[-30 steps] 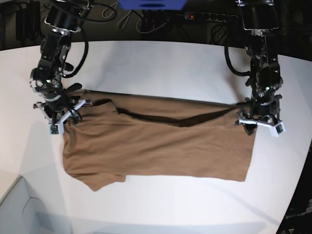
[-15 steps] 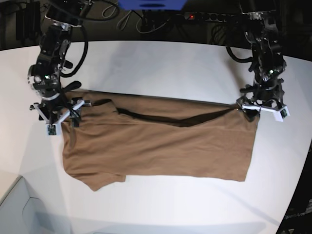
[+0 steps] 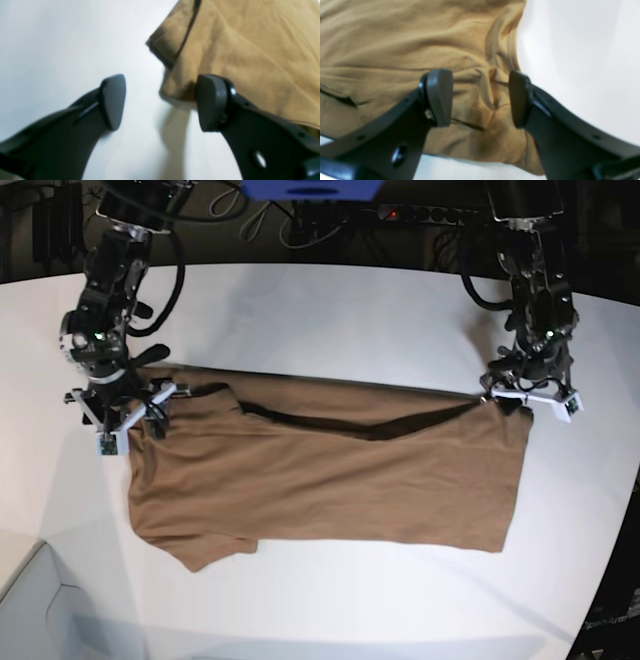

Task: Layout the t-shirt on the table in an organized manner, then fold the t-shirt properly
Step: 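Drag the folded edge with both grippers away from the hem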

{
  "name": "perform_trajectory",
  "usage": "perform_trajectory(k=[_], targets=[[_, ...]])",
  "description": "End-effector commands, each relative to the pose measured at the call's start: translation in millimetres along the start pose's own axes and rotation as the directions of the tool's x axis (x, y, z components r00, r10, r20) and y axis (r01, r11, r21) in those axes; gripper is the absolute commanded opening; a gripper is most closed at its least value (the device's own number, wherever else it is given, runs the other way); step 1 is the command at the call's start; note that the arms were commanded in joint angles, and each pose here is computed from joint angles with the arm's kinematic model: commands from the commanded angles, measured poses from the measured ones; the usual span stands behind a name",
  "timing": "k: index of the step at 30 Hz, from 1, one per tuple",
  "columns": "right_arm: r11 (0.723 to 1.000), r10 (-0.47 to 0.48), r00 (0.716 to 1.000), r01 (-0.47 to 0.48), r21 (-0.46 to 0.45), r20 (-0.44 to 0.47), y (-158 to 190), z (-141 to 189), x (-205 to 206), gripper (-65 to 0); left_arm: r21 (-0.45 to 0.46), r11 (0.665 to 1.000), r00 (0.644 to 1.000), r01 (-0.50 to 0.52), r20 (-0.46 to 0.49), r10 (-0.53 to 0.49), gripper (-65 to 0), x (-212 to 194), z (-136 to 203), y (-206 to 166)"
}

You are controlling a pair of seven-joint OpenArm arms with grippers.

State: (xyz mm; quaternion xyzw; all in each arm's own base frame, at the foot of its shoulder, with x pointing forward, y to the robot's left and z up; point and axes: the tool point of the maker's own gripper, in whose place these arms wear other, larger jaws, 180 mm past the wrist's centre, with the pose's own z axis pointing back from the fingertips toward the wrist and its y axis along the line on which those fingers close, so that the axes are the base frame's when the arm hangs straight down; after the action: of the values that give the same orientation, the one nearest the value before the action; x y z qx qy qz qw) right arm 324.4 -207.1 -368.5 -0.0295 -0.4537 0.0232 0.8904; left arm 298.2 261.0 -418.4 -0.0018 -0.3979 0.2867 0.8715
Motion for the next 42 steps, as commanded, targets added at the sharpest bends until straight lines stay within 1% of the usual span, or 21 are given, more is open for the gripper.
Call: perform_trajectory(k=[1,2,6,11,13,14,19,22,27,31,32,33,34,39,41,42], targets=[[1.0,-0.002,0.999,0.003,-0.007,0.054,-3.5,1.5,16.2,-28.5,-0.015,1.0,0.999,0.002,0.047,-0.001,-22.3,16.3,1.1,-4.8],[1.0,-0.002,0.999,0.003,-0.007,0.054,-3.5,1.5,16.2,-28.5,-0.016,1.0,0.999,0.003,0.046,-0.002,-24.0,16.1,1.0,-5.3],[1.0,-0.002,0.999,0.003,-0.007,0.054,-3.5,1.5,16.2,-28.5,-0.037,0.999,0.999,0.024,0.036,-0.023,-40.6,12.1,0.2,-15.1],[1.0,-0.002,0.998,0.003,-0.008,0.055,-3.6,1.3,16.9,-28.5,-0.045,0.999,0.999,0.027,0.034,-0.025,-56.1,10.9,0.2,-19.0],[1.0,-0.002,0.998,0.003,-0.008,0.055,-3.6,1.3,16.9,-28.5,-0.046,0.999,0.999,0.026,0.036,-0.025,-63.9,11.6,0.1,-19.5],[1.0,-0.002,0.998,0.003,-0.008,0.055,-3.6,1.3,16.9,-28.5,-0.043,0.999,0.999,0.024,0.036,-0.023,-65.0,11.9,0.1,-18.7],[1.0,-0.002,0.998,0.002,-0.006,0.055,-3.4,1.3,16.9,-28.5,-0.054,0.998,0.997,0.022,0.071,-0.018,-65.0,24.3,5.2,-22.9],[1.0,-0.002,0.998,0.002,-0.006,0.055,-3.4,1.3,16.9,-28.5,-0.083,0.996,0.991,0.024,0.131,-0.013,-65.0,46.5,12.5,-35.6],[1.0,0.0,0.998,0.0,-0.004,0.056,-2.3,1.2,17.2,-28.5,-0.118,0.993,0.98,0.017,0.201,0.007,-65.0,82.5,11.0,-56.2],[1.0,0.0,0.998,0.001,-0.006,0.057,-2.9,1.5,17.6,-28.5,-0.12,0.993,0.981,-0.001,0.191,0.024,-64.9,89.9,-1.0,-60.9],[1.0,0.0,0.998,0.001,-0.006,0.057,-2.9,1.5,17.6,-28.5,-0.119,0.993,0.982,-0.004,0.189,0.027,-63.9,92.0,-3.7,-61.7],[1.0,0.0,0.998,0.0,-0.008,0.056,-3.6,1.6,17.3,-28.5,-0.116,0.993,0.983,-0.007,0.181,0.028,-61.5,91.4,-6.9,-61.1],[1.0,0.0,0.998,0.0,-0.008,0.056,-3.6,1.6,17.3,-28.5,-0.112,0.994,0.984,-0.009,0.176,0.029,-57.7,91.2,-9.4,-60.6],[1.0,0.005,0.999,-0.004,-0.01,0.051,-4.7,3.6,14.4,-28.5,-0.111,0.994,0.984,-0.011,0.177,0.031,-32.5,92.9,-10.9,-60.2],[1.0,0.005,0.999,-0.005,-0.011,0.052,-4.8,3.8,14.9,-28.5,-0.106,0.994,0.982,-0.016,0.185,0.036,-26.5,95.4,-10.7,-57.3],[1.0,0.006,0.999,-0.005,-0.011,0.052,-4.8,4.1,14.7,-28.2,-0.095,0.995,0.981,-0.029,0.188,0.047,-25.4,97.6,-10.2,-51.3]])
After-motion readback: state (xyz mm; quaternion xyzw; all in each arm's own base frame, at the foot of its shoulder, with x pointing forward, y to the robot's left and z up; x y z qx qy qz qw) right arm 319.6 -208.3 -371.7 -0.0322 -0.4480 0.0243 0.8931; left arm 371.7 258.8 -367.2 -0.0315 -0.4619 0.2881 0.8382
